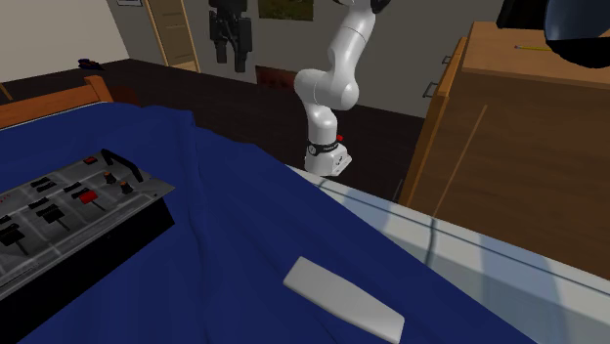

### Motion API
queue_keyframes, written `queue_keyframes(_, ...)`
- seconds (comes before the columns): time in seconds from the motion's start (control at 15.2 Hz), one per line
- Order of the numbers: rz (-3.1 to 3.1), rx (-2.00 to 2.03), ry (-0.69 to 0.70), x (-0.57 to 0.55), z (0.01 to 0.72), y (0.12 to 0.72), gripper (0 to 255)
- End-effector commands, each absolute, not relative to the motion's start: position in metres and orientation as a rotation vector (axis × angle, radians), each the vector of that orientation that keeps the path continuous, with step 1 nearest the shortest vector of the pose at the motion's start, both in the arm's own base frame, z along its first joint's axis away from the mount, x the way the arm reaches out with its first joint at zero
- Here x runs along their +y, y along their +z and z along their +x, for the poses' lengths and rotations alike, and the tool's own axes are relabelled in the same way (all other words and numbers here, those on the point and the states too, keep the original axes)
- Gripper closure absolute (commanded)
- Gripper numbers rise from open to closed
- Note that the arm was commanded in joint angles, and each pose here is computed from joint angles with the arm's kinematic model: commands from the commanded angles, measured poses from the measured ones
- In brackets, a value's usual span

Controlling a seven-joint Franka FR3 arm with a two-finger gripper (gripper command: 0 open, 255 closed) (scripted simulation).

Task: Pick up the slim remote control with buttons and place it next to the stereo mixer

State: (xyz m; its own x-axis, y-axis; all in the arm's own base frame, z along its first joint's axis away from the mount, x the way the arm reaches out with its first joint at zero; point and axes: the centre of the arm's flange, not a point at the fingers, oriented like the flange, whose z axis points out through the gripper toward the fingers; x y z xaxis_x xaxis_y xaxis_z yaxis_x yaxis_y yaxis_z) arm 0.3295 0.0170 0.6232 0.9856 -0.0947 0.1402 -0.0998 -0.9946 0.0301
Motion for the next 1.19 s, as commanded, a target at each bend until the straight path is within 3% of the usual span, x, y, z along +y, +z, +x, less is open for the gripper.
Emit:
queue_keyframes(0.0, 3.093, -0.152, 0.216, 0.017, 0.329, 0.623, 0)
queue_keyframes(1.12, 2.976, -0.927, 0.140, 0.209, 0.315, 0.512, 0)
